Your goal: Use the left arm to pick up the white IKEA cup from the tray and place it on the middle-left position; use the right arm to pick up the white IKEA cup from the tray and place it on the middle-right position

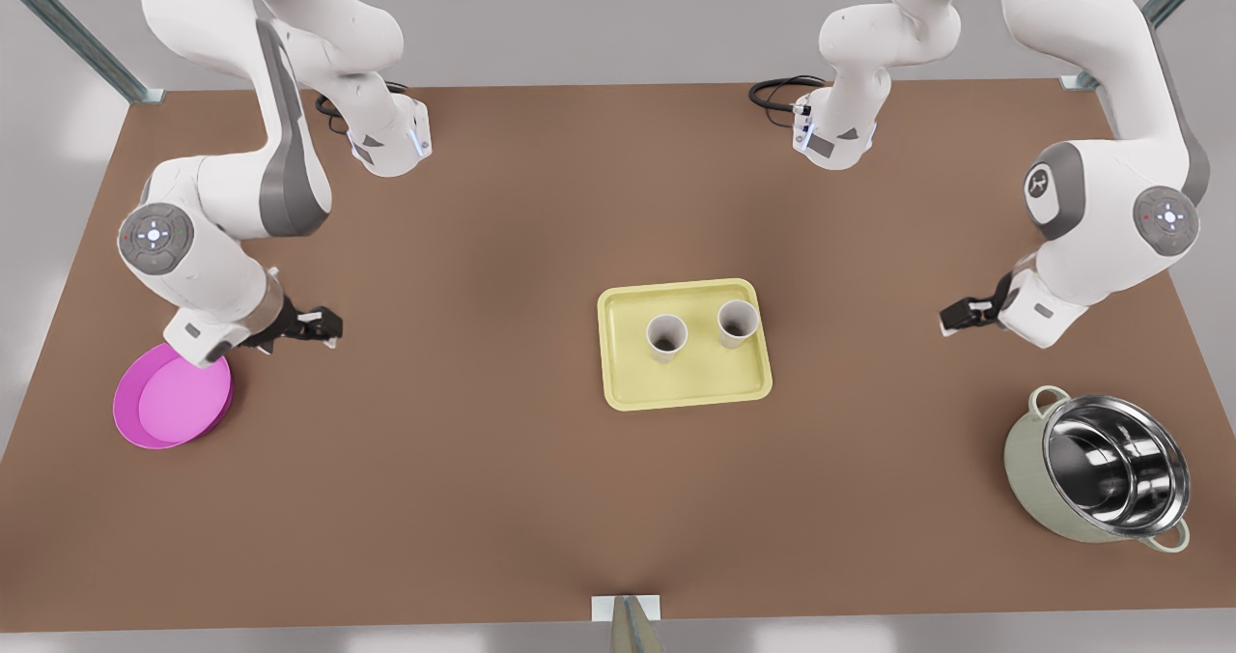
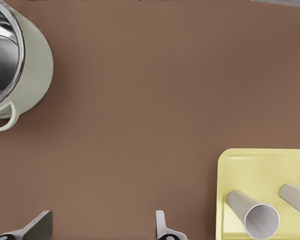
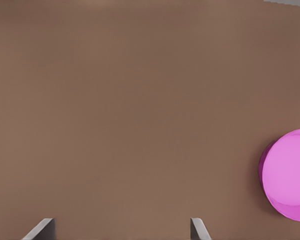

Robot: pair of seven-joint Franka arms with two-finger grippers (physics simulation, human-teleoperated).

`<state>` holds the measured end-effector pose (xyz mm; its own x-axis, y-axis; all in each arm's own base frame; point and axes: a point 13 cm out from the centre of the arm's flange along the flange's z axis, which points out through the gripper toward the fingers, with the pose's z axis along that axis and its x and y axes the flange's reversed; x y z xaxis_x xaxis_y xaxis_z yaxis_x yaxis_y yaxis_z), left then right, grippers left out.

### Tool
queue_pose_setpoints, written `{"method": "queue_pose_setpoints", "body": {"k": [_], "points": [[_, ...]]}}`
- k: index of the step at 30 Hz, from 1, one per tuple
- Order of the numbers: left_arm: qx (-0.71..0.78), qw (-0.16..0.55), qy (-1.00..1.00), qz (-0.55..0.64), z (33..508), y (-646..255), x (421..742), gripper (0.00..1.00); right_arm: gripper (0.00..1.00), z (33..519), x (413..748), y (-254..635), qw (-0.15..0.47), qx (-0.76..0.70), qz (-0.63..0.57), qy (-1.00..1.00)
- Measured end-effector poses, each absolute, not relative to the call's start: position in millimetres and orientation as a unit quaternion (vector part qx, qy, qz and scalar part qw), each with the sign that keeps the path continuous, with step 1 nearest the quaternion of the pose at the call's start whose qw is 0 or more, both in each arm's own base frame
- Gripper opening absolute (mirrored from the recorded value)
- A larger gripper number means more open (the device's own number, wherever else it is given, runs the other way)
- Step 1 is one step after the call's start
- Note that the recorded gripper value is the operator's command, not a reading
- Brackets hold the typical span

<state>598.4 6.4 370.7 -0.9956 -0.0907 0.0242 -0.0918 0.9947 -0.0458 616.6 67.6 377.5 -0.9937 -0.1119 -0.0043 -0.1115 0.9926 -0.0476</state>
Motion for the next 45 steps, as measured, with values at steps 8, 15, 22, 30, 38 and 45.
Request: {"method": "queue_pose_setpoints", "body": {"k": [8,15,22,30,38,45], "points": [[-0.055,0.014,-0.998,0.008,349.0,-116.4,606.9,1.0,1.0,379.9,610.4,206.7,0.041,-0.162,-0.02,0.986],[-0.102,0.057,-0.993,0.015,263.7,-238.8,598.1,1.0,1.0,337.2,555.4,369.9,0.017,-0.271,0.0,0.962],[-0.072,0.085,-0.994,0.001,192.2,-210.3,524.7,1.0,1.0,271.4,564.8,509.8,0.012,-0.286,0.055,0.957],[-0.065,0.034,-0.997,0.022,166.3,-245.6,526.0,1.0,1.0,198.3,552.0,546.7,-0.015,-0.233,0.06,0.971],[-0.049,0.028,-0.998,0.022,143.5,-245.3,518.0,1.0,1.0,169.0,532.2,573.9,-0.025,-0.18,0.072,0.981],[-0.04,0.026,-0.999,0.019,144.4,-238.8,501.1,1.0,1.0,147.6,527.7,571.2,-0.036,-0.14,0.064,0.987]]}}
